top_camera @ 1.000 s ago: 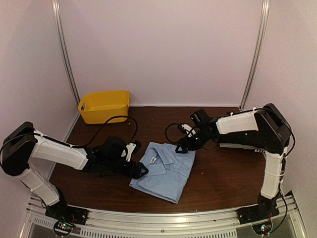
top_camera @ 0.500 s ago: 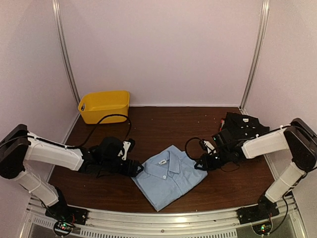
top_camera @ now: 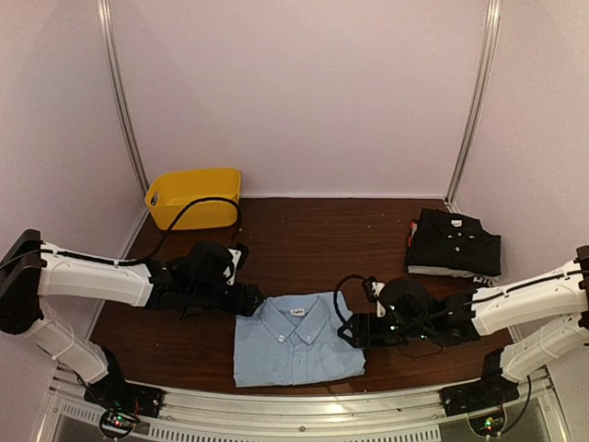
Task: Fold and stack the long sleeve shirts
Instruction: Rotate the square-folded shirt at the center of the board, then move the square-folded shirt to the center of the board.
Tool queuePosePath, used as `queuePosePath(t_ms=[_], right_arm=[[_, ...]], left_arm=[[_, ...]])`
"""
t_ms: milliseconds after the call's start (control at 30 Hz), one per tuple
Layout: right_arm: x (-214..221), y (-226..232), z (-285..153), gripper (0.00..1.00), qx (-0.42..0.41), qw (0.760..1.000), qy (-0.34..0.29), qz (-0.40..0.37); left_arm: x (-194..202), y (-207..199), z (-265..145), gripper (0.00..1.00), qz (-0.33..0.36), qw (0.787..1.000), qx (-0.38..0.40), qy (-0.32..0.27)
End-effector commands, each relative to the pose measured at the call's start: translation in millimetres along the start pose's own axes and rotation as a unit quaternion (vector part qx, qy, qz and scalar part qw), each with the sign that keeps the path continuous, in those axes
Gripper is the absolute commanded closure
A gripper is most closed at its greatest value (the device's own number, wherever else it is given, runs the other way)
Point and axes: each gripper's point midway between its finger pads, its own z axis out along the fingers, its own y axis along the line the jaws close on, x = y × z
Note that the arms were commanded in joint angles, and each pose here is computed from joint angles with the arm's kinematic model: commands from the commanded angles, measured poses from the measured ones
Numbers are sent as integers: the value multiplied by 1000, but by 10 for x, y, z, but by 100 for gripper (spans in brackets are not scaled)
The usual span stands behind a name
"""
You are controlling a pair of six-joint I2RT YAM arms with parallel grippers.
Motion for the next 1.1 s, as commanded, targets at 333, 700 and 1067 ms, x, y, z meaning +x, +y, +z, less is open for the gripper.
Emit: queuePosePath(t_ms=[333, 700, 1067], right_arm=[[-2592, -1840, -1634, 8, 393, 884, -249, 51], [-2517, -3417, -1736, 10, 476, 847, -177, 155], [-2240, -3437, -738, 17, 316, 941, -69, 102]], left_arm=[[-372, -13, -253, 13, 17, 998, -17, -53], [-341, -28, -202, 11, 26, 999, -14, -45], [-284, 27, -158, 9, 27, 998, -23, -43]])
